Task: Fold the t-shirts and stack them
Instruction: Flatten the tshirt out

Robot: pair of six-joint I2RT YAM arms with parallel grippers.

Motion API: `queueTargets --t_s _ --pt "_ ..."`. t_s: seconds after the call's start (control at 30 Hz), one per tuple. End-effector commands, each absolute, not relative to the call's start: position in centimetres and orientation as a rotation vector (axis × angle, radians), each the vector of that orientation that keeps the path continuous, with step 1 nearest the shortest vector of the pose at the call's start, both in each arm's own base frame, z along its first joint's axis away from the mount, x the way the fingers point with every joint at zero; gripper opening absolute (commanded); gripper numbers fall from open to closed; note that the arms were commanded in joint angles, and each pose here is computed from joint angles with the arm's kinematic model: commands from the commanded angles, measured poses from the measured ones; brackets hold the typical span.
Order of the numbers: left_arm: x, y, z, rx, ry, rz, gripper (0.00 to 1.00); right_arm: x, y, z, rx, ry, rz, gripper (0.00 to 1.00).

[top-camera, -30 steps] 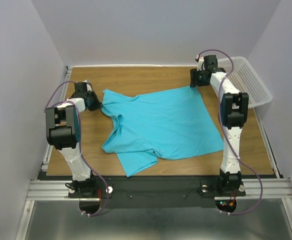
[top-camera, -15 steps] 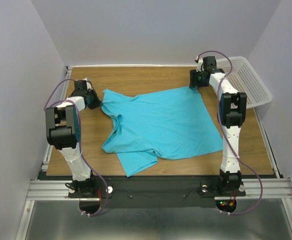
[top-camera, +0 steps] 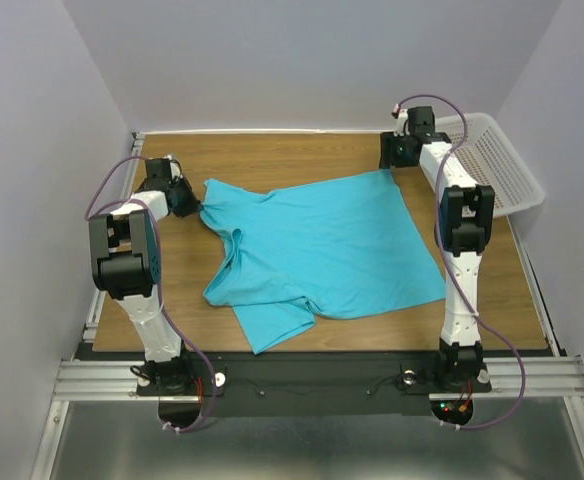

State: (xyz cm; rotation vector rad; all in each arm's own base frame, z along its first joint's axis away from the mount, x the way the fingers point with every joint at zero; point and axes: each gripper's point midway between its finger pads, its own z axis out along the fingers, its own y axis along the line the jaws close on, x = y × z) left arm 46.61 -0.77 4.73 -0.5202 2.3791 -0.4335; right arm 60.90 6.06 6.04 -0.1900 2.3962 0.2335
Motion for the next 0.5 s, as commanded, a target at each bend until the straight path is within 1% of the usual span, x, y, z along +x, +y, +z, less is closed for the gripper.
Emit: queueTargets --t_s 0.0,0.13,0.33,0.47 --pt "48.0 0.4 6.9 -0.496 2.322 -0.41 0.0 63.0 6.5 8.8 -0.188 2.302 0.224 0.63" --pt "48.0 0.3 6.7 -0.495 2.326 -0.416 0.0 63.0 6.4 7.7 -0.191 2.32 0.219 0.56" --pt "47.9 0.2 6.8 -0.491 2.326 -0.421 0.0 62.5 6.6 6.0 -0.208 2.351 0.233 0.52" --pt "47.9 0.2 6.7 -0.492 2.33 -0.422 0.0 62.2 6.8 5.0 -0.219 2.371 0.24 0.52"
